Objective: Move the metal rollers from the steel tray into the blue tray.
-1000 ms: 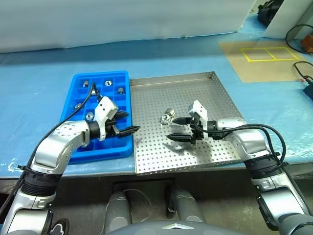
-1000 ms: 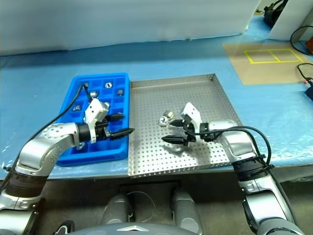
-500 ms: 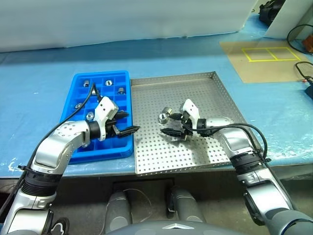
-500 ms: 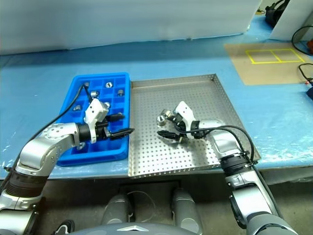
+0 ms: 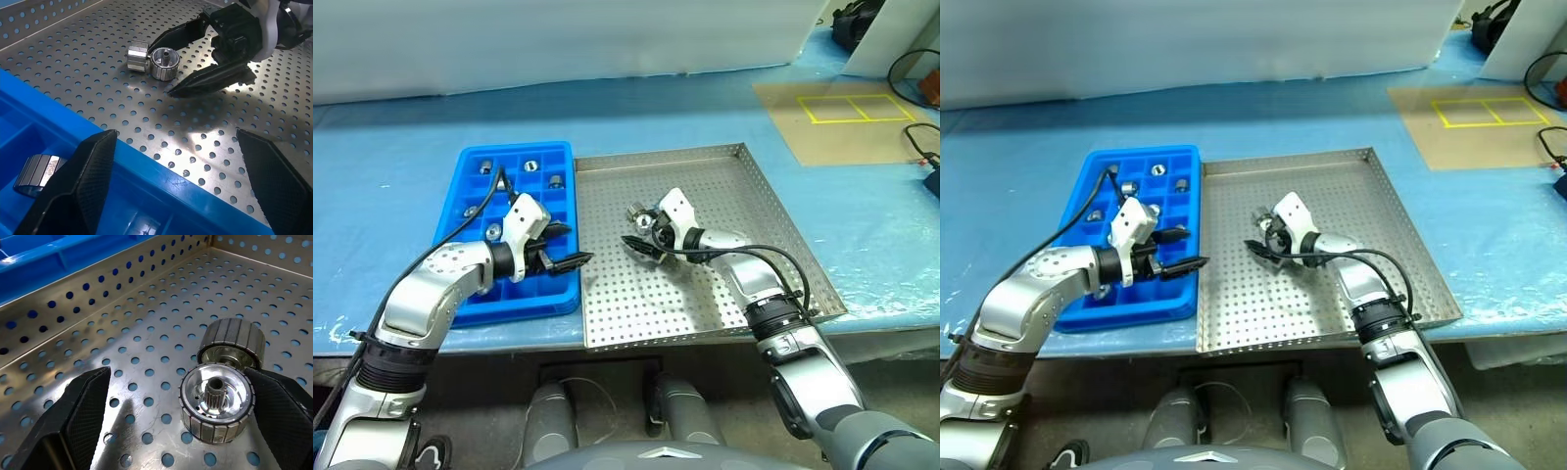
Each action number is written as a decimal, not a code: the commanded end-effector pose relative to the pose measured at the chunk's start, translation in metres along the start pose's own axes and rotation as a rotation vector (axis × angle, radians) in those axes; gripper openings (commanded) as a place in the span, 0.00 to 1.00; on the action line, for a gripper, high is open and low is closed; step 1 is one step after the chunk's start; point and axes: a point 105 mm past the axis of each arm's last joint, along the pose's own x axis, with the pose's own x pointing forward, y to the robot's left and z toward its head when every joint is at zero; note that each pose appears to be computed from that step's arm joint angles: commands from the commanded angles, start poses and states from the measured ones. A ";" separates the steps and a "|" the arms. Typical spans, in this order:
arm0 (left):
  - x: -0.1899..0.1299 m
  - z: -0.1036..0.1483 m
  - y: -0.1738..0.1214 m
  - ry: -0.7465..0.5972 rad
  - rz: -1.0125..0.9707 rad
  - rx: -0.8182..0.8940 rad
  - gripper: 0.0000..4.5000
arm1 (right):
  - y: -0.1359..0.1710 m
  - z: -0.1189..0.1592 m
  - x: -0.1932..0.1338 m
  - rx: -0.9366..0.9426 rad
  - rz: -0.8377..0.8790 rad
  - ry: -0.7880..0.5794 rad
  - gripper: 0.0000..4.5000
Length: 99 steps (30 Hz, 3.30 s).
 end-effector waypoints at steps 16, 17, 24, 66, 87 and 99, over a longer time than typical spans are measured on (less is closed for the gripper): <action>0.003 0.008 -0.004 -0.027 -0.007 0.026 0.92 | -0.019 0.010 0.006 -0.072 -0.139 -0.049 0.60; 0.003 0.008 -0.004 -0.028 -0.007 0.025 0.92 | -0.018 0.011 0.006 -0.074 -0.132 -0.053 0.56; 0.001 0.009 -0.002 -0.028 -0.003 0.025 0.92 | -0.022 0.017 0.003 -0.077 -0.133 -0.076 0.37; 0.049 0.072 0.024 -0.485 0.067 0.172 0.92 | 0.026 0.102 -0.052 0.048 0.306 -0.230 0.37; 0.074 0.078 0.014 -0.498 0.028 0.104 0.92 | 0.031 0.100 -0.050 0.045 0.313 -0.223 0.37; 0.075 0.076 0.013 -0.498 0.023 0.086 0.92 | 0.031 0.099 -0.049 0.039 0.309 -0.223 0.37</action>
